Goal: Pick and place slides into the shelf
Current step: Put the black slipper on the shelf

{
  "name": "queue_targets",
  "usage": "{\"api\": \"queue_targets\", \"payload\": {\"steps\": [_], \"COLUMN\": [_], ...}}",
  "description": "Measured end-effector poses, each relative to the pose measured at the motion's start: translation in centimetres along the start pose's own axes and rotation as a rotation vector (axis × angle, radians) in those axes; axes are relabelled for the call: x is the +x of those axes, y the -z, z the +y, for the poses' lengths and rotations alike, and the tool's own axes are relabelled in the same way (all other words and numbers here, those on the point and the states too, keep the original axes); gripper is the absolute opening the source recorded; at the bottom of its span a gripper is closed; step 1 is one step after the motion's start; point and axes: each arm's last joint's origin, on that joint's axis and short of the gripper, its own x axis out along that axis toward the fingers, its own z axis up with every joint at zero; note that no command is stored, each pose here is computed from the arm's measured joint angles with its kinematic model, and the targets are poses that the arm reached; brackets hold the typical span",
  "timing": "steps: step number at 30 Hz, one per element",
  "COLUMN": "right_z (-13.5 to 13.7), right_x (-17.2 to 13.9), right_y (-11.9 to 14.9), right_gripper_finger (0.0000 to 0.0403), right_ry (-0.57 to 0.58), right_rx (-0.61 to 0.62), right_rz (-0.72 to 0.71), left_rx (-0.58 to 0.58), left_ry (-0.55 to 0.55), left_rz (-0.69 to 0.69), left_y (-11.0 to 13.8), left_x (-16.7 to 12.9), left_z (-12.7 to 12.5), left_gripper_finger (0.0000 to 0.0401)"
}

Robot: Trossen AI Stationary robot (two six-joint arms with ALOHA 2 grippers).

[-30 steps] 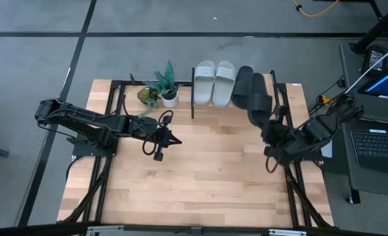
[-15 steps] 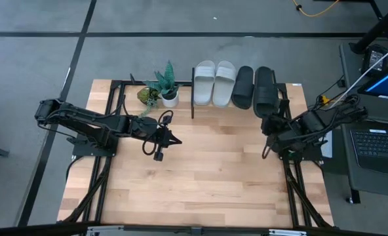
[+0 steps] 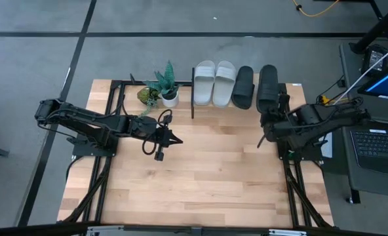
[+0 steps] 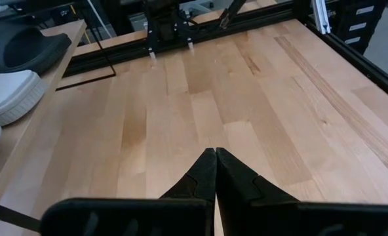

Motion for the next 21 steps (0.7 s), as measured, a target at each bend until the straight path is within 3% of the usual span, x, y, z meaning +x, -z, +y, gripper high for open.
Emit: {"api": "queue_targets", "payload": {"steps": [7, 15, 21], "right_z": [0.0, 1.0, 0.6], "right_x": [1.1, 2.5, 3.3], "right_y": [0.8, 1.8, 2.3], "right_gripper_finger": [0.0021, 0.0021, 0.0021], "right_ry": [-0.01, -0.015, -0.006], "right_rx": [0.022, -0.081, -0.039], "right_rz": [0.039, 0.016, 0.043], "left_rx": [0.008, 0.01, 0.009], "left_ry": [0.0, -0.05, -0.069], "left_rz": [0.0, 0.011, 0.015], "left_y": [0.0, 0.0, 0.1], "left_x": [0.0, 0.0, 0.0], "left_z": [0.0, 0.1, 0.2], "left_gripper_finger": [0.0, 0.0, 0.0]}}
